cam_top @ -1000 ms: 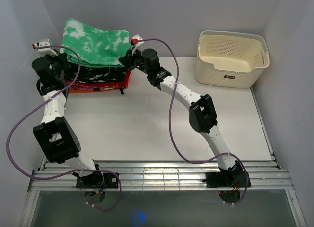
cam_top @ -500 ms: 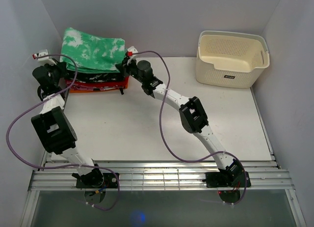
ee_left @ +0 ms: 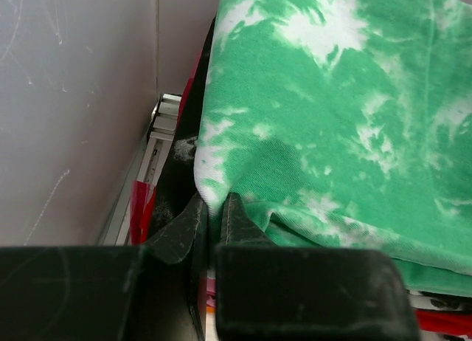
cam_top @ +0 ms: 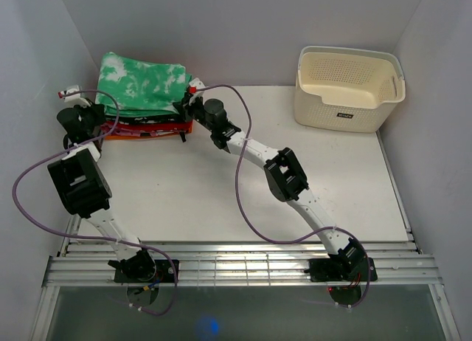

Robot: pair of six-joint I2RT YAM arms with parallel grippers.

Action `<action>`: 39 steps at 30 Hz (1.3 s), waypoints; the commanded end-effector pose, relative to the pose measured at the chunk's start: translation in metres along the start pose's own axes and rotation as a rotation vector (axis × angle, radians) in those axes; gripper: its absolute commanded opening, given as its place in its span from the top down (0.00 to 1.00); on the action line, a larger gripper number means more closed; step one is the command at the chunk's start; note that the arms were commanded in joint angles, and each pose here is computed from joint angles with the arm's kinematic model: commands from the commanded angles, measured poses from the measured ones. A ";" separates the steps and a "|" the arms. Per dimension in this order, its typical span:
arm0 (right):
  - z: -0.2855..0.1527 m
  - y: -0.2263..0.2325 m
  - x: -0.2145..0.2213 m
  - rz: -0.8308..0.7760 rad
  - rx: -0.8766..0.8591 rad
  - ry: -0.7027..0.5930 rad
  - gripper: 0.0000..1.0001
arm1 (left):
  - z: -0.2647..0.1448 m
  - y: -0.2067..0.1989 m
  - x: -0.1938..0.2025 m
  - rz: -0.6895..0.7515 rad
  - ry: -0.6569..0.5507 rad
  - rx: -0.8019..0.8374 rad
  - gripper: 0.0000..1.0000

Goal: Fold and stack the trousers
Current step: Neatly place the folded trousers to the corner

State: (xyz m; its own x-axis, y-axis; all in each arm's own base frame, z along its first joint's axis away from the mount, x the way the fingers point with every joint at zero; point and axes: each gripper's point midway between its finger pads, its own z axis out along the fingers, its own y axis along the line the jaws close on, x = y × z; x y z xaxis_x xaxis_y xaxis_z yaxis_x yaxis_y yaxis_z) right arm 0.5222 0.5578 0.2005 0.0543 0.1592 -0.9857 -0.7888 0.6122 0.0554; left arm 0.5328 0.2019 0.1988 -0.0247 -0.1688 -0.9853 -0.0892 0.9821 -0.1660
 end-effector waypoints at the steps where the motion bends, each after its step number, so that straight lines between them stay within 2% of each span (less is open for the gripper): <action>1: 0.002 -0.041 -0.076 -0.058 0.140 -0.232 0.72 | -0.003 0.051 -0.052 0.099 -0.149 -0.156 1.00; 3: 0.002 -0.041 -0.074 -0.061 0.141 -0.234 0.58 | -0.001 0.053 -0.044 0.098 -0.136 -0.161 1.00; 6: 0.002 -0.043 -0.078 -0.088 0.152 -0.246 0.48 | 0.001 0.057 -0.034 0.094 -0.115 -0.165 1.00; 7: 0.001 -0.048 -0.080 -0.087 0.170 -0.249 0.34 | 0.002 0.057 -0.032 0.081 -0.110 -0.164 1.00; 9: -0.001 -0.052 -0.083 -0.088 0.180 -0.246 0.18 | 0.004 0.058 -0.023 0.058 -0.088 -0.165 1.00; 10: -0.001 -0.054 -0.086 -0.088 0.183 -0.246 0.06 | 0.005 0.058 -0.021 0.050 -0.083 -0.164 1.00; 11: -0.002 -0.055 -0.088 -0.089 0.184 -0.244 0.02 | 0.006 0.058 -0.020 0.041 -0.078 -0.159 0.96; 12: -0.005 -0.057 -0.095 -0.090 0.185 -0.244 0.02 | 0.008 0.058 -0.020 0.037 -0.072 -0.156 0.82; 14: -0.008 -0.060 -0.103 -0.108 0.190 -0.241 0.03 | 0.011 0.056 -0.022 0.034 -0.068 -0.144 0.68; 15: -0.012 -0.063 -0.114 -0.124 0.195 -0.240 0.04 | 0.012 0.056 -0.021 0.028 -0.055 -0.143 0.57; 17: -0.015 -0.065 -0.123 -0.133 0.198 -0.233 0.07 | 0.016 0.055 -0.035 0.027 -0.063 -0.132 0.47; 18: -0.019 -0.068 -0.143 -0.139 0.205 -0.250 0.09 | 0.016 0.054 -0.036 0.015 -0.045 -0.133 0.44; 19: -0.021 -0.072 -0.141 -0.139 0.210 -0.224 0.10 | 0.016 0.055 -0.041 0.011 -0.045 -0.141 0.32; 20: -0.025 -0.074 -0.148 -0.141 0.215 -0.219 0.10 | 0.015 0.053 -0.058 0.018 -0.066 -0.144 0.24; 21: -0.032 -0.077 -0.175 -0.148 0.223 -0.240 0.10 | 0.012 0.055 -0.058 0.012 -0.041 -0.168 0.15; 22: -0.036 -0.080 -0.168 -0.148 0.228 -0.199 0.10 | 0.010 0.056 -0.064 0.020 -0.037 -0.182 0.03; 23: -0.042 -0.083 -0.174 -0.152 0.234 -0.191 0.10 | 0.005 0.054 -0.082 0.037 -0.052 -0.196 0.02; 24: -0.054 -0.086 -0.206 -0.168 0.243 -0.217 0.10 | 0.000 0.055 -0.078 0.035 -0.010 -0.214 0.02; 25: -0.061 -0.088 -0.211 -0.175 0.247 -0.205 0.10 | -0.005 0.062 -0.083 0.067 0.000 -0.254 0.02; 26: -0.070 -0.097 -0.196 -0.178 0.263 -0.142 0.10 | -0.015 0.062 -0.084 0.072 0.041 -0.278 0.02; 27: -0.082 -0.096 -0.221 -0.191 0.266 -0.157 0.10 | -0.020 0.063 -0.092 0.086 0.052 -0.302 0.02; 28: -0.090 -0.099 -0.223 -0.211 0.268 -0.136 0.10 | -0.027 0.070 -0.094 0.111 0.075 -0.347 0.02; 29: -0.102 -0.111 -0.205 -0.214 0.286 -0.066 0.10 | -0.033 0.071 -0.095 0.110 0.100 -0.370 0.02; 30: -0.115 -0.110 -0.228 -0.225 0.286 -0.078 0.10 | -0.045 0.070 -0.091 0.121 0.166 -0.382 0.02; 32: -0.139 -0.130 -0.216 -0.225 0.313 0.015 0.10 | -0.062 0.068 -0.084 0.145 0.244 -0.390 0.02; 33: -0.154 -0.131 -0.236 -0.223 0.321 0.011 0.10 | -0.074 0.064 -0.090 0.157 0.250 -0.396 0.02; 35: -0.180 -0.146 -0.226 -0.192 0.328 0.111 0.10 | -0.089 0.052 -0.081 0.182 0.319 -0.351 0.02; 37: -0.204 -0.139 -0.228 -0.169 0.275 0.175 0.10 | -0.107 0.033 -0.083 0.197 0.352 -0.287 0.02; 38: -0.219 -0.148 -0.227 -0.163 0.281 0.211 0.10 | -0.116 0.013 -0.071 0.209 0.408 -0.179 0.02; 39: -0.243 -0.142 -0.213 -0.133 0.275 0.307 0.10 | -0.124 0.001 -0.068 0.210 0.426 -0.123 0.02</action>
State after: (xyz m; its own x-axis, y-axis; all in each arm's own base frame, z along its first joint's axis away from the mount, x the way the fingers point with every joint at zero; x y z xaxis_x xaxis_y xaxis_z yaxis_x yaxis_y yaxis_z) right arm 0.5056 0.2688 0.4164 0.1456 -0.0273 -0.9890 -0.5221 0.8470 -0.1002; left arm 0.4472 0.2495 0.2728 -0.3485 -0.0670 -0.9349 -0.3316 0.9417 0.0561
